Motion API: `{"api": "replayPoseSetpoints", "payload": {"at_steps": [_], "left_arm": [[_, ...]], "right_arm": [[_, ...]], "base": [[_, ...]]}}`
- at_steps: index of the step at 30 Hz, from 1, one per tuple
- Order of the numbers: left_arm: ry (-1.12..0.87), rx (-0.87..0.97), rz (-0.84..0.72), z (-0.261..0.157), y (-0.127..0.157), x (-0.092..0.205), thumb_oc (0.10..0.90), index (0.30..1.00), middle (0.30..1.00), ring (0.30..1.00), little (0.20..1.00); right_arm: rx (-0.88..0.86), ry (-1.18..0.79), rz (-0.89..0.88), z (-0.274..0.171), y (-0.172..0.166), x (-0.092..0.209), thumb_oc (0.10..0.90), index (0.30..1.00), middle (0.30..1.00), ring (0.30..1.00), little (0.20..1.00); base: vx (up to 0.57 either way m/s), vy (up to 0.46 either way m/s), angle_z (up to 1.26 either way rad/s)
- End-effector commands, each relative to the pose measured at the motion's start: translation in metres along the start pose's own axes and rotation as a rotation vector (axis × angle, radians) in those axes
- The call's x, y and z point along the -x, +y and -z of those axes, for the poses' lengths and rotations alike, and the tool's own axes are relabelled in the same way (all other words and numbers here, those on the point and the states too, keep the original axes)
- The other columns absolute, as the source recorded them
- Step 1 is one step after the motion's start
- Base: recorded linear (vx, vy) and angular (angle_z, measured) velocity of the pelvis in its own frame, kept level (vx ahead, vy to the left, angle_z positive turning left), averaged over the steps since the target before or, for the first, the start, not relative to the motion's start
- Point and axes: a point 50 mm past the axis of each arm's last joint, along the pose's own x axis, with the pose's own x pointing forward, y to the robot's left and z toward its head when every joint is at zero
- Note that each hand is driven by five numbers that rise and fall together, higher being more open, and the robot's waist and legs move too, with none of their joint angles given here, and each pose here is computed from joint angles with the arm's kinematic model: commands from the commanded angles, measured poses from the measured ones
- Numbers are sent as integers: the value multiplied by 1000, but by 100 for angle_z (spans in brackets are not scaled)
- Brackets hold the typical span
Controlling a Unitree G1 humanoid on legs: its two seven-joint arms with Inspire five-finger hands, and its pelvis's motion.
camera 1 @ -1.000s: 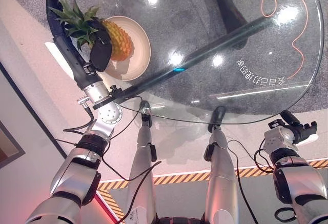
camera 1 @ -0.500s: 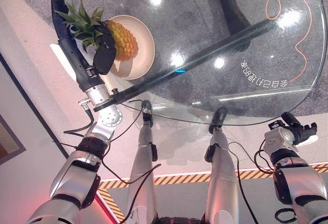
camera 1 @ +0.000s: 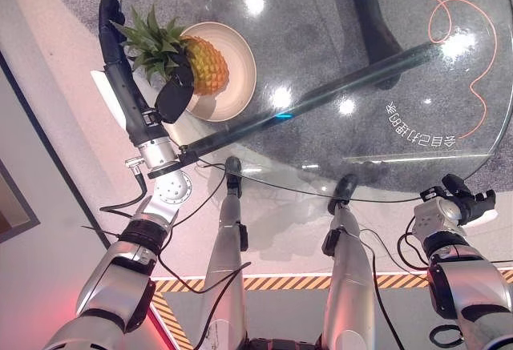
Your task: Pick up the fruit to the plate
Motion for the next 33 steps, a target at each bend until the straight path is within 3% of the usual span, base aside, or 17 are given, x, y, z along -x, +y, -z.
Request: {"api": "replayPoseSetpoints", "payload": {"at_steps": [1, 33], "left_arm": [[-127, 102, -33, -22, 2, -20, 800, 900, 900, 900, 900], [-122, 174, 41, -29, 0, -15, 800, 900, 900, 900, 900]], "right_arm": [[-45, -108, 84, -31, -22, -18, 800, 900, 900, 900, 900], [-50, -109, 99, -33, -29, -23, 800, 900, 900, 900, 900]], "base": [[0, 0, 0], [0, 0, 0]]}}
